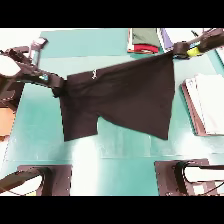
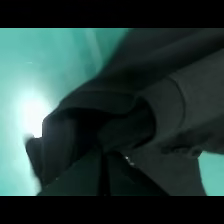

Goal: Fold the shirts.

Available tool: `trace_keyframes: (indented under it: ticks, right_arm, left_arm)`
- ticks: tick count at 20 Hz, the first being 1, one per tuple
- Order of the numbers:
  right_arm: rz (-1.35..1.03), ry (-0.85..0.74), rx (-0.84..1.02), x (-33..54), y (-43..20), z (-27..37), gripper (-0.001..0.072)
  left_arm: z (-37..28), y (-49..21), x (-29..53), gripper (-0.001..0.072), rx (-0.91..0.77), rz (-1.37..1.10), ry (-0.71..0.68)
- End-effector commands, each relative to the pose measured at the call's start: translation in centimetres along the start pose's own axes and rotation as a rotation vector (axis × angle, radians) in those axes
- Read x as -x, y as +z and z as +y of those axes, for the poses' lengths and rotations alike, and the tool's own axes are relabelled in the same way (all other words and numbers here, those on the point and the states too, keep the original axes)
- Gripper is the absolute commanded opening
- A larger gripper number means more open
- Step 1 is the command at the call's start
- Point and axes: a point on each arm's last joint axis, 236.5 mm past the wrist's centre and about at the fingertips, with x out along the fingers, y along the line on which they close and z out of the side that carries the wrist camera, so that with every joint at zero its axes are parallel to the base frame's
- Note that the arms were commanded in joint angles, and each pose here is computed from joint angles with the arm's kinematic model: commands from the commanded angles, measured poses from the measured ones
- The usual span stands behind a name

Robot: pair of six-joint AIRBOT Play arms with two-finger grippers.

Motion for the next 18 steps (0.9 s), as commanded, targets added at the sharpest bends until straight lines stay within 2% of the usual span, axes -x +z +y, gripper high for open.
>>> trace_keyframes:
  ticks: [1, 2, 3, 7, 10, 15, 18]
  right_arm:
    - [0.089, 0.008, -0.037, -5.8, -1.0, -0.5, 0.0024]
    - [0.085, 0.018, -0.038, -6.0, -0.4, -0.3, 0.0191]
    - [0.074, 0.017, -0.042, -5.9, 0.4, -0.3, 0.0383]
    - [0.065, 0.014, -0.005, -2.1, 1.3, -0.2, 0.0389]
    - [0.121, 0.010, -0.002, -0.4, -1.6, -0.4, 0.0387]
    - [0.182, 0.045, -0.034, -1.0, -6.8, 0.8, 0.0386]
    - [0.181, 0.126, -0.079, -1.5, -8.1, 2.6, 0.0386]
  left_arm:
    - [1.7, -0.2, -6.3, 0.0270, 0.025, 0.013, 0.011]
    - [2.1, 0.6, -6.0, 0.0548, 0.039, -0.010, 0.019]
    - [3.0, 1.5, -5.2, 0.0575, 0.062, -0.029, 0.036]
    - [9.9, 0.7, -1.0, 0.0575, 0.226, 0.026, 0.103]
    - [13.0, -3.9, -1.1, 0.0575, 0.407, 0.107, 0.053]
    - [11.7, -10.8, -6.4, 0.0574, 0.467, 0.204, -0.035]
    - [9.6, -12.2, -9.3, 0.0537, 0.488, 0.246, -0.134]
